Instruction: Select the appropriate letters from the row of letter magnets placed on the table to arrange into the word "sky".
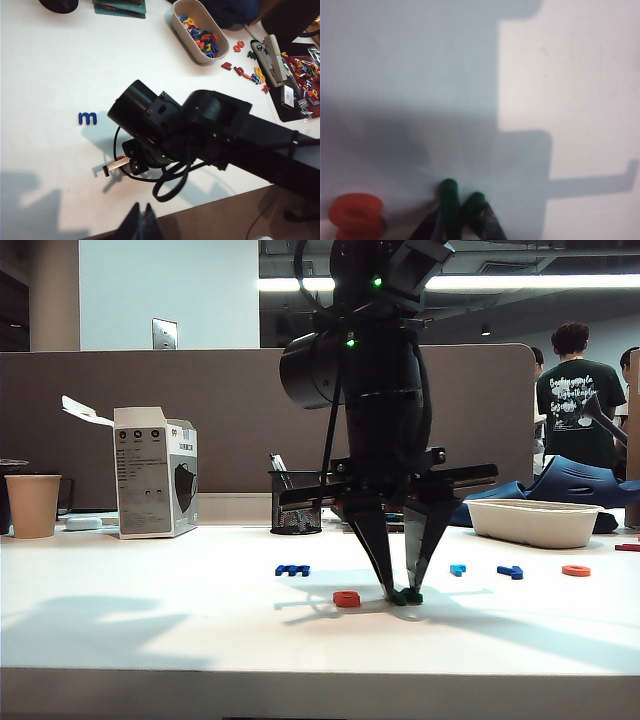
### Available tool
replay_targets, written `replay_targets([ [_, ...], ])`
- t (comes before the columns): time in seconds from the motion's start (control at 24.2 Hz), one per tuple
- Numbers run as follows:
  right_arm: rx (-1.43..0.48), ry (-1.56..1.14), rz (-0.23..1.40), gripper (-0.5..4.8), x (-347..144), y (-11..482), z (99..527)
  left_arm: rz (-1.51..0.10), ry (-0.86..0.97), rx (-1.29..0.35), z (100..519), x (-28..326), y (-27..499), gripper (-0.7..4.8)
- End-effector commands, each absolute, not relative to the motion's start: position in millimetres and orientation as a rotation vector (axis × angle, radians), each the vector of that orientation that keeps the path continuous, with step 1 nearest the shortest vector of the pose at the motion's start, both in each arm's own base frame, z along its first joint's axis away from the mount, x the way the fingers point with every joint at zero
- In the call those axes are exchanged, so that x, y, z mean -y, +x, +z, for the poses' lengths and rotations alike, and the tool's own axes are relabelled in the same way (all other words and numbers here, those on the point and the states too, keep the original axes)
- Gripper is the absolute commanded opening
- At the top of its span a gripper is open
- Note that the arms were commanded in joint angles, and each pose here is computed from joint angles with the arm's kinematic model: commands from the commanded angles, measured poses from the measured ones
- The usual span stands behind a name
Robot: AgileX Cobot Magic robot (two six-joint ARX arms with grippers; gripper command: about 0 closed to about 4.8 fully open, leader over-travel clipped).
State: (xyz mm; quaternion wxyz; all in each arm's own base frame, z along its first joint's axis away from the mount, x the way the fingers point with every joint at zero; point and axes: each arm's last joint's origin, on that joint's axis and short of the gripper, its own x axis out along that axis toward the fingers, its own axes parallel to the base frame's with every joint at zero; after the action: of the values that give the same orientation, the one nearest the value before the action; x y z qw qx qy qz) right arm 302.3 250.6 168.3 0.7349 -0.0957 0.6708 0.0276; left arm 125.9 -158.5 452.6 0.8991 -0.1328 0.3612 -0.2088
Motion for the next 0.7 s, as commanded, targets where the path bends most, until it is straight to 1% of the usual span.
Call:
replay_targets([
  [0.04,-1.544,-0.230,0.055,0.89,-247,295,149,-0.435,-0.277,-0.738,454,158,125,-0.05],
  [0.33,-1.535,-0.223,0.059,0.96,-247,295,153,-0.435,-0.277,-0.738,454,158,125,-0.05],
  [0.45,-1.533,-0.222,0.061,1.21,-247,295,153,-0.435,-0.277,-0.738,454,158,125,-0.05],
  [0.58,-1.526,-0.217,0.063,1.28,-246,296,156,-0.435,-0.277,-0.738,454,158,125,-0.05],
  [0.7,-1.512,-0.209,0.070,1.49,-246,295,162,-0.435,-0.277,-0.738,454,158,125,-0.05],
])
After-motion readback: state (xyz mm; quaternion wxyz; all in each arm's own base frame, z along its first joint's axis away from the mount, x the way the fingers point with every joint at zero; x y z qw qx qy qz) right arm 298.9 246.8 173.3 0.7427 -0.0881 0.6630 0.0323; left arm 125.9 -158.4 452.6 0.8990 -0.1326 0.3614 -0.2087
